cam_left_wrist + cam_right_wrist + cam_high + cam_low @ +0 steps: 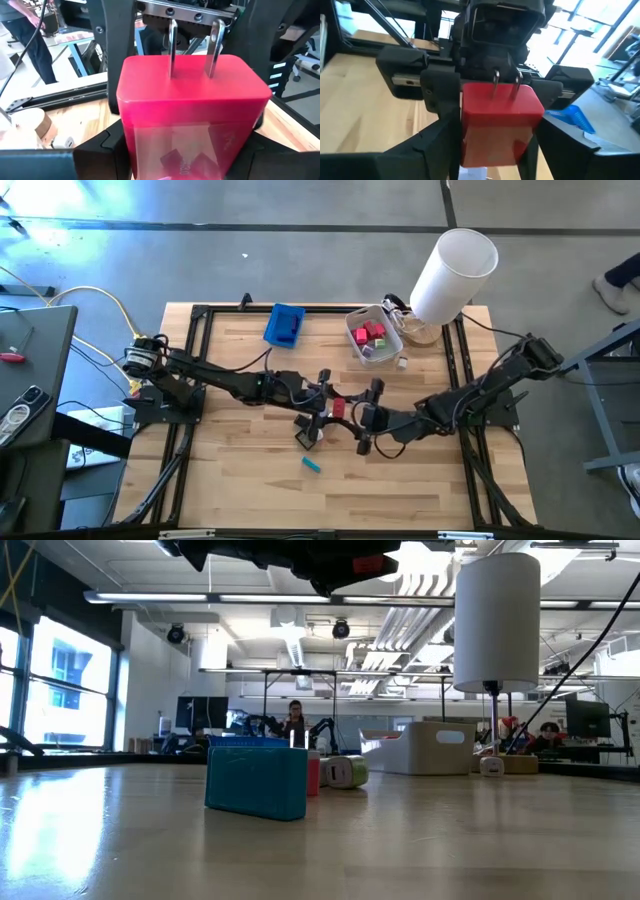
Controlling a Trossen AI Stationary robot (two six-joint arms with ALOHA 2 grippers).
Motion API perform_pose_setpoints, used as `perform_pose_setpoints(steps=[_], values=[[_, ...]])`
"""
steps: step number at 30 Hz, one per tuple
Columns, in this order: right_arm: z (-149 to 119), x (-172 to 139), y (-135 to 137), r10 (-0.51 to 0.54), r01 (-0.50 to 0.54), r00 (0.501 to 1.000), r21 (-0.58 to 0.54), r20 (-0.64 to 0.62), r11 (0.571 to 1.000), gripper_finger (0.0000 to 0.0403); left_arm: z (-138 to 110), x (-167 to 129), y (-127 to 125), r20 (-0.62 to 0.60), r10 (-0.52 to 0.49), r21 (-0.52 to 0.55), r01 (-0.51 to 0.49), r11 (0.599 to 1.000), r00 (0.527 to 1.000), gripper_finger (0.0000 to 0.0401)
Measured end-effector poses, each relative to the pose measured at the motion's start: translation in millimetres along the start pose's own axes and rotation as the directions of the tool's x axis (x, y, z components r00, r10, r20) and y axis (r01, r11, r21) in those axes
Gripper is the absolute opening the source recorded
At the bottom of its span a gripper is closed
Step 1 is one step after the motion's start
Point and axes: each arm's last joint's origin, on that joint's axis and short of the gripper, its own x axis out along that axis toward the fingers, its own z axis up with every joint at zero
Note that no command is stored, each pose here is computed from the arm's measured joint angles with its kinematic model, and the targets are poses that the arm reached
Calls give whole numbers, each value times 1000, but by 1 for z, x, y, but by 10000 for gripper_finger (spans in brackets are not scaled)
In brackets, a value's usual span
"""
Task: Pick & Place Office items
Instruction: Put the red charger adapter into the white bin
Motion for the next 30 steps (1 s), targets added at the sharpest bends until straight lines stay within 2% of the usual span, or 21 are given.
perform_pose_setpoints(steps=[8, 14, 21, 25, 30], values=[[1, -4, 4, -28, 29, 1000, -63, 10, 998, 251, 0, 0, 0, -2, -4, 0, 4, 1000, 1000, 199], [0, -4, 5, 18, -17, 1000, -71, 6, 997, 259, -1, 0, -1, -8, -8, -5, 8, 1000, 1000, 199], [0, -4, 5, 18, -18, 1000, -69, 4, 997, 321, -1, 0, 0, -13, -6, -7, 6, 1000, 1000, 199], [0, -4, 3, -59, 59, 998, -23, 4, 998, 368, -1, 0, 0, -15, -7, -7, 6, 1000, 1000, 199], [1, -11, 11, -25, 27, 999, -120, 24, 992, 398, -1, 0, 0, -17, -7, -7, 7, 1000, 1000, 199]])
